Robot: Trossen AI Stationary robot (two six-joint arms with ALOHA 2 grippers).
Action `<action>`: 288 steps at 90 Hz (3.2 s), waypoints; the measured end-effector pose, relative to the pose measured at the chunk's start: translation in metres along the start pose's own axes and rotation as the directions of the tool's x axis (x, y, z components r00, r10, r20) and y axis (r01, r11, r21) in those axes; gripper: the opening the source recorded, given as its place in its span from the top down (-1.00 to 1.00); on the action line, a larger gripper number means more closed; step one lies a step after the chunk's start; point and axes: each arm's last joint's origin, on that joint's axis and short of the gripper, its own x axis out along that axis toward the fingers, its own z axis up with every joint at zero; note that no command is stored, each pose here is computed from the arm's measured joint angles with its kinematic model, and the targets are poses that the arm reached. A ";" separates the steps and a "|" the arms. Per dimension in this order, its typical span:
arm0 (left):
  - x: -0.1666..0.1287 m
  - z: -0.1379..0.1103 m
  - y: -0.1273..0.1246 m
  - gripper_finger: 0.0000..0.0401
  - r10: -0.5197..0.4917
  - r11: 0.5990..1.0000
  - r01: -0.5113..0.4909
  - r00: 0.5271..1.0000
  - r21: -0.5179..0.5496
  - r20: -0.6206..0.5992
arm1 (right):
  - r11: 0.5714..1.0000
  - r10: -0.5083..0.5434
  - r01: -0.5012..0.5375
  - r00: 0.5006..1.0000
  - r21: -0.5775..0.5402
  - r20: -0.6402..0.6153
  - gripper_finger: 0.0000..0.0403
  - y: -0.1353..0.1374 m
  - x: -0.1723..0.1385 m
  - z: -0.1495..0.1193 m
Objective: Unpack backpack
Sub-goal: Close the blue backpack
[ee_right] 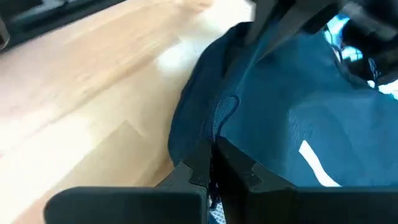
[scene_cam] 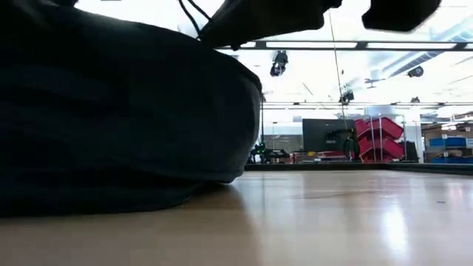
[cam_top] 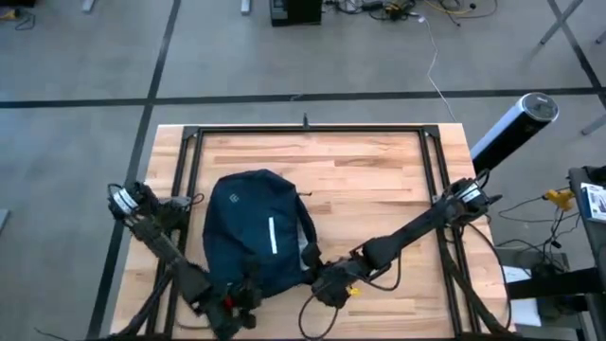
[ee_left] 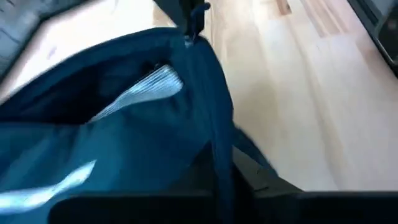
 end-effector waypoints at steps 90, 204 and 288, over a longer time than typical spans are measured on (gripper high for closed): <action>-0.101 -0.064 0.022 0.90 0.187 0.960 -0.126 0.954 -0.251 0.233 | 0.914 -0.209 0.218 0.976 -0.342 0.064 0.94 -0.012 0.036 0.013; -0.045 -0.016 -0.043 0.40 0.176 0.978 -0.133 0.943 -0.163 0.283 | 0.930 -0.276 0.299 0.952 -0.214 0.131 -0.01 0.004 0.066 0.017; -0.004 -0.018 -0.046 0.40 0.176 0.972 -0.142 0.968 -0.185 0.181 | 0.941 -0.275 0.299 0.948 -0.160 0.157 0.59 0.008 0.078 0.011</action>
